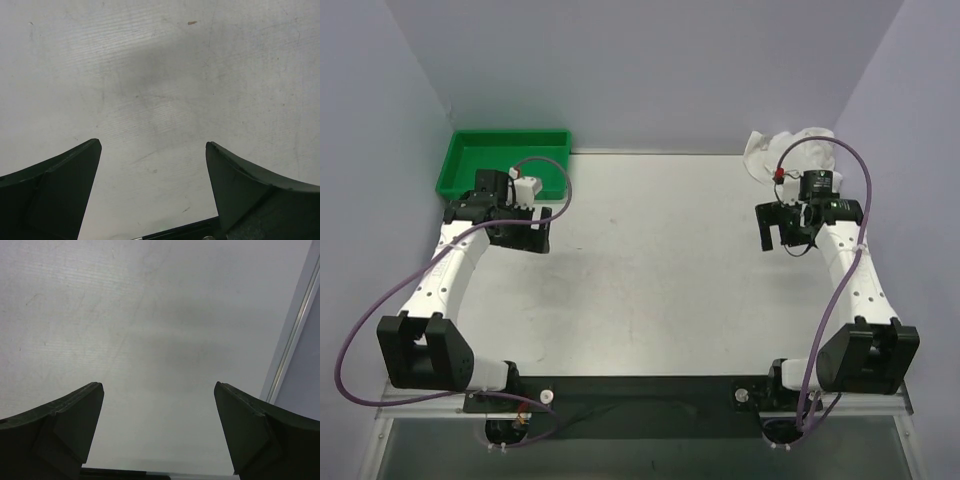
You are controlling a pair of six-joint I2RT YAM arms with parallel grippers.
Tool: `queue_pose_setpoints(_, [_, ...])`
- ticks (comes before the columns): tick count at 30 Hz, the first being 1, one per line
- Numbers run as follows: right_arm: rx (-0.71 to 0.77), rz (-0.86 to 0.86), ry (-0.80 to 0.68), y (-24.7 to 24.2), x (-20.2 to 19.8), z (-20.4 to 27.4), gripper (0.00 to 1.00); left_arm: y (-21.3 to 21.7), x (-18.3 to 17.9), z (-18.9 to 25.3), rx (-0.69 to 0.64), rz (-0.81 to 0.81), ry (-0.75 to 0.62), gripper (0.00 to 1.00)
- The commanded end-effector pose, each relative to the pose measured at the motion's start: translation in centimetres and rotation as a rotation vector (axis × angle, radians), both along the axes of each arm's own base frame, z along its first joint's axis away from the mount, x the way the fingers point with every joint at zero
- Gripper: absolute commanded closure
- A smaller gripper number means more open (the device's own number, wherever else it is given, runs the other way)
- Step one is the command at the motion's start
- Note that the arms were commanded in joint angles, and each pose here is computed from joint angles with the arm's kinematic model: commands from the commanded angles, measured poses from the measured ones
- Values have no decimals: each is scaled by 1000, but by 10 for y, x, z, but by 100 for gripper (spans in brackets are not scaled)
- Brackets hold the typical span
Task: Roll the towels
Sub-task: Move the towel to the center of the board
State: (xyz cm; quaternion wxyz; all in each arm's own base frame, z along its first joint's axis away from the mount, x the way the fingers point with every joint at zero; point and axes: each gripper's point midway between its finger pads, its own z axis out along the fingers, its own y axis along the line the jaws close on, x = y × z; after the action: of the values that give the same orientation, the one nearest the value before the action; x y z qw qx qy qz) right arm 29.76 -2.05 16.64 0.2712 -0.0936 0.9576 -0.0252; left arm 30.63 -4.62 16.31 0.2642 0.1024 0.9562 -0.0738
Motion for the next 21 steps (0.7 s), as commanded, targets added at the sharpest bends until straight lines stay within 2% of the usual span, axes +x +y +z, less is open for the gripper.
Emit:
queue_pose_setpoints(1, [-69,6,-39,-15,30,14,0,-13,33,41,-64,2,-141,3])
queue_pose_setpoints(4, [-81,6,-44,-25,61,16,0,-15,42,51,-72,-3,-164,3])
queue_pose_setpoints(5, [-79,-2,-7,-31,71,3,0,-14,47,59,-63,-1,-187,3])
queue_pose_setpoints(7, [-83,-24,-38,-40,96,14,0,-12,52,64,-54,3,-202,3])
queue_pose_setpoints(9, [-76,-51,-5,-51,116,-1,0,-12,55,75,-60,6,-228,3])
queue_pose_setpoints(10, [-85,-57,-44,-57,132,11,0,-17,54,78,-83,-5,-233,3])
queue_pose_setpoints(12, [-87,-77,-1,-70,152,-12,0,-22,52,82,-109,-21,-240,3])
queue_pose_setpoints(13, [-103,-90,-45,-77,170,1,0,-29,49,83,-142,-45,-236,3])
queue_pose_setpoints(14, [-113,-102,-2,-85,179,-22,0,-31,48,84,-156,-54,-239,3])
queue_pose_setpoints(16, [-126,-123,-34,-97,201,-18,0,-38,44,81,-188,-70,-224,3])
queue_pose_setpoints(17, [-128,-128,-3,-102,208,-38,0,-38,42,81,-194,-73,-224,3])
queue_pose_setpoints(21, [-158,-142,4,-117,236,-63,0,-41,35,74,-208,-99,-207,3])
